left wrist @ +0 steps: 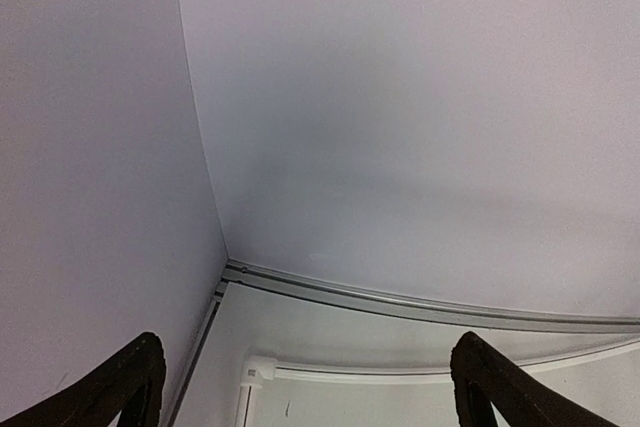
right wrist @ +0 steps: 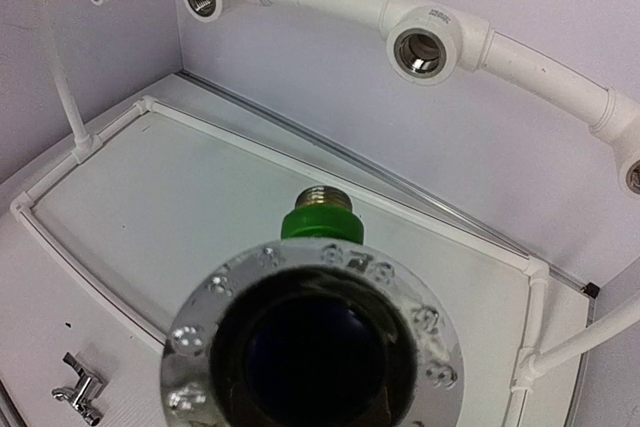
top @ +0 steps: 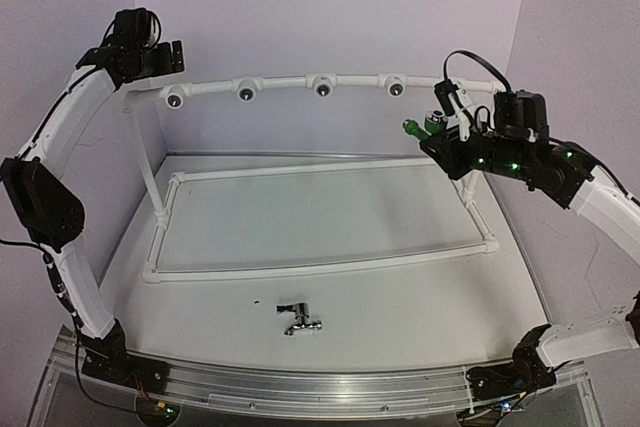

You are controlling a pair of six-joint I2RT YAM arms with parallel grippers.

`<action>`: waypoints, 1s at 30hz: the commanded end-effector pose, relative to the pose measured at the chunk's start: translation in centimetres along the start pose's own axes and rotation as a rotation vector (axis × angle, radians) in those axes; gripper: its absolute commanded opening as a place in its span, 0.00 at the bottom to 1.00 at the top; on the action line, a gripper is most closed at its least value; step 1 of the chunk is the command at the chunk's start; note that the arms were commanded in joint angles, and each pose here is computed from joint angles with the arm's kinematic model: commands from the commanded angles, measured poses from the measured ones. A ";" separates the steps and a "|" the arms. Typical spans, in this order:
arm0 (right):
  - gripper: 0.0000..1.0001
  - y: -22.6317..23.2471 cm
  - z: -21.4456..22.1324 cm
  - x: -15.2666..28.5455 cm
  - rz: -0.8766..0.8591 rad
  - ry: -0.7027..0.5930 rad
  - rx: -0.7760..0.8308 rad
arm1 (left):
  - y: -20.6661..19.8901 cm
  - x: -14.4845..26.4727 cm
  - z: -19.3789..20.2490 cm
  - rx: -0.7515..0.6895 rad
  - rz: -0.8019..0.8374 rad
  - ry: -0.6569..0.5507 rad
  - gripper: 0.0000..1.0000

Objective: Install the water faucets

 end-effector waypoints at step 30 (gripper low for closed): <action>0.00 -1.6 0.2 0.9 0.110 -0.003 -0.008 | -4.7 6.3 7.0 -0.319 0.127 0.211 0.87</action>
Point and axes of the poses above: each gripper's point midway between its finger pads, its own x axis back along the fingers, its own y axis along the line the jaws close on, z = x × y, the point moved 4 cm from there along x, back along the fingers, and after that the axes turned 7 degrees about x, right-handed, at the moved point
